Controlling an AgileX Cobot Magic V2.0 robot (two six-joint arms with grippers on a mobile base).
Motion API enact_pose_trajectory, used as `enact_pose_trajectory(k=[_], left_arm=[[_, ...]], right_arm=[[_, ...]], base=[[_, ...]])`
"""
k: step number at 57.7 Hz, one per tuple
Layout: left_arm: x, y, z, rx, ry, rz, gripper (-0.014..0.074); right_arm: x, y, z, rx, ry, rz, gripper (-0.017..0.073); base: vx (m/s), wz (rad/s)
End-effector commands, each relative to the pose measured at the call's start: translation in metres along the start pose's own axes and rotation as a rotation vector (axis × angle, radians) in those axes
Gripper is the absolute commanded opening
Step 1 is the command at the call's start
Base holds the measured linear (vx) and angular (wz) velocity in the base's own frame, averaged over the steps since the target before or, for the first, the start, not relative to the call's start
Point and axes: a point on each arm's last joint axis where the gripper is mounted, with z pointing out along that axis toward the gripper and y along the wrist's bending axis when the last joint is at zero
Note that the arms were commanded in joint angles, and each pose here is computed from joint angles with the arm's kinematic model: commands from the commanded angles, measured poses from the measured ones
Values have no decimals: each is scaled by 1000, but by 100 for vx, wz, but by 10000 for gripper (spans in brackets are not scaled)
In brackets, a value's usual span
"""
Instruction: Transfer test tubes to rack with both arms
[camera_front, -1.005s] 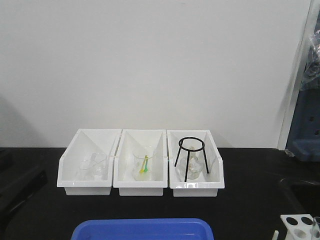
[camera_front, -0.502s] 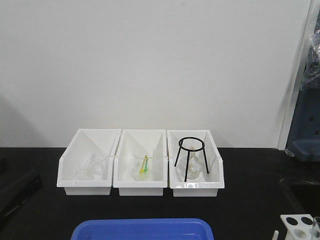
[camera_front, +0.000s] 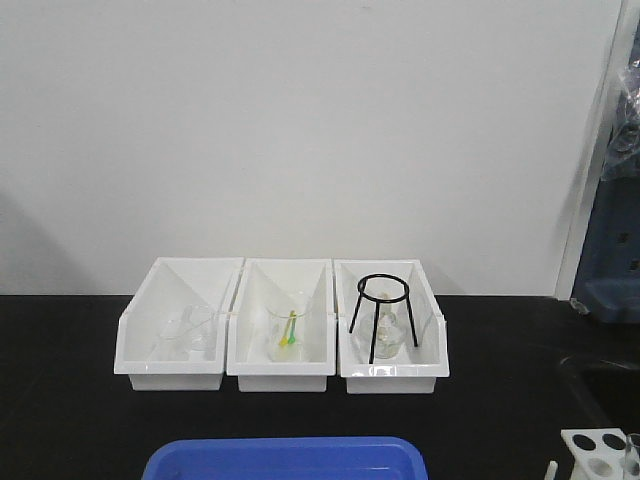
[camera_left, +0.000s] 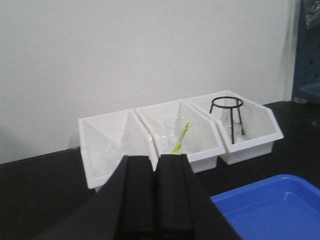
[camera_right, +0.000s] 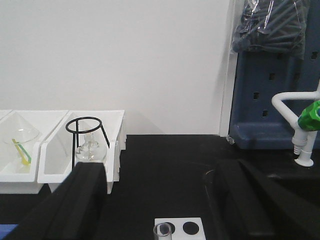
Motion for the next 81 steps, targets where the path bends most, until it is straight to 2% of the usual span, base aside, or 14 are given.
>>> enact_pose_trajectory(k=[1,8,18,22,26,33,81], left_arm=[[3,3,-14,-40,-142,-20,-6],[32,9,-29,-133,-155,-86,-6],[77,11,-41,-247,-147,-93,-6],[93,11,-45,-273,-164,-118,-6],[98,11,-50,-296,-122,-156,-6],[101,11,-50,-299,-89,-162,-6],[101,11,-50,-298,-90,-162,-6]], right_arm=[[-19,-1,-2,7,-116,-11,511],[-19,-1,-2,7,-115,-11,511],[-19,-1,-2,7,-115,-11,511],[-19,-1,-2,7,-115,-11,511],[-19,-1,-2,7,-115,-11,511],[-19,-1,-2,7,-113,-11,511],[-19,-1,-2,7,-113,-11,511]], base=[[0,0],[0,0],[0,0],[0,0],[0,0],[0,0],[0,0]])
